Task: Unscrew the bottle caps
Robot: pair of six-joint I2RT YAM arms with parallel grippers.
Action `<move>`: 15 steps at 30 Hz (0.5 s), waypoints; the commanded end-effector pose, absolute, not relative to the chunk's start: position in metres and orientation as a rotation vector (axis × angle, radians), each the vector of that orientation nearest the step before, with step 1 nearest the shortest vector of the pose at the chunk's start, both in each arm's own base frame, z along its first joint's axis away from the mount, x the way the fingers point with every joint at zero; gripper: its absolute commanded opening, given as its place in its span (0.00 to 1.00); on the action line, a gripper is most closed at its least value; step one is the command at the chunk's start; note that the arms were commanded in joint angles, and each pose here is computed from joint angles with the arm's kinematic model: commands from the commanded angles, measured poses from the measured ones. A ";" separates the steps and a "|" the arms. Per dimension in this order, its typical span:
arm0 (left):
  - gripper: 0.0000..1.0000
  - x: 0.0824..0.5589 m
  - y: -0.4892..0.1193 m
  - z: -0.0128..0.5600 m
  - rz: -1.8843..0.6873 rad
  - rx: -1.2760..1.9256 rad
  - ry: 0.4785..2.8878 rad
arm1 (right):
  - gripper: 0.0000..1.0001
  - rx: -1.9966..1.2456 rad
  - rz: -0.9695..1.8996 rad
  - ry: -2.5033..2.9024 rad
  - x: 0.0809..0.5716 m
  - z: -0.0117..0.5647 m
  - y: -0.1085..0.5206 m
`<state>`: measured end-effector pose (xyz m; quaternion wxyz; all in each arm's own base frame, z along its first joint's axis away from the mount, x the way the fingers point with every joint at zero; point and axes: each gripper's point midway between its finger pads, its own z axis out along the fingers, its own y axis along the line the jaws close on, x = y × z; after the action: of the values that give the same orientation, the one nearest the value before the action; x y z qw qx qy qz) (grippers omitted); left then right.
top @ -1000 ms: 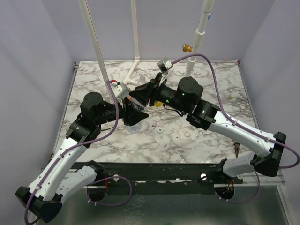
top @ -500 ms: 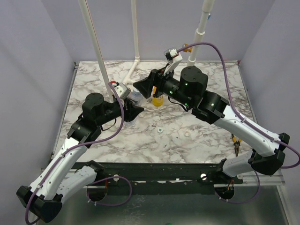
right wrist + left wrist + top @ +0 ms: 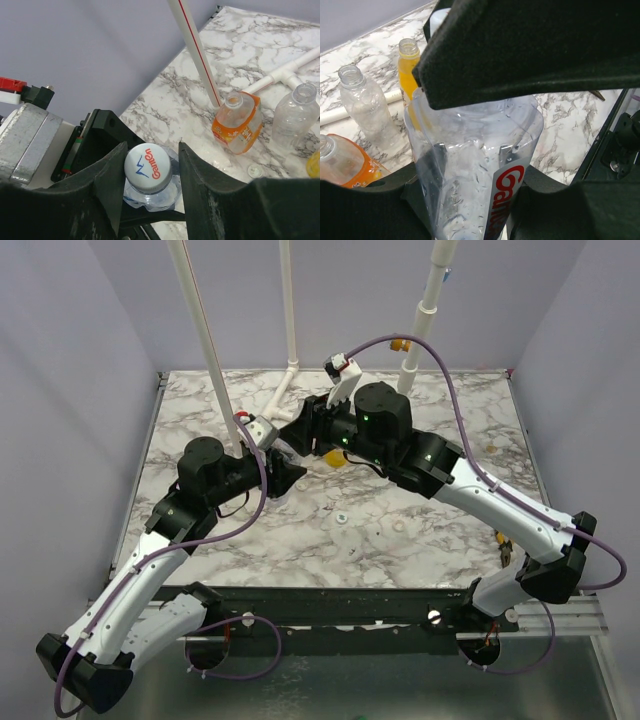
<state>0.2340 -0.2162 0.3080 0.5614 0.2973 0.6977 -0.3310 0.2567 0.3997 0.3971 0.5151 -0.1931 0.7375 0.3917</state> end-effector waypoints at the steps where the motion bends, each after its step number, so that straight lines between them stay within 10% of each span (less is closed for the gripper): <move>1: 0.27 0.237 -0.215 0.313 -0.767 0.683 1.619 | 0.43 -0.455 0.972 1.754 0.256 0.402 0.396; 15: 0.26 0.198 -0.239 0.348 -1.018 0.830 1.516 | 0.02 -0.569 1.161 1.643 0.250 0.422 0.381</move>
<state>0.2295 -0.2226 0.3076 0.5466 0.3006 0.6974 -0.3529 0.2558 0.3969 0.3956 0.4908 -0.2126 0.7233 0.4368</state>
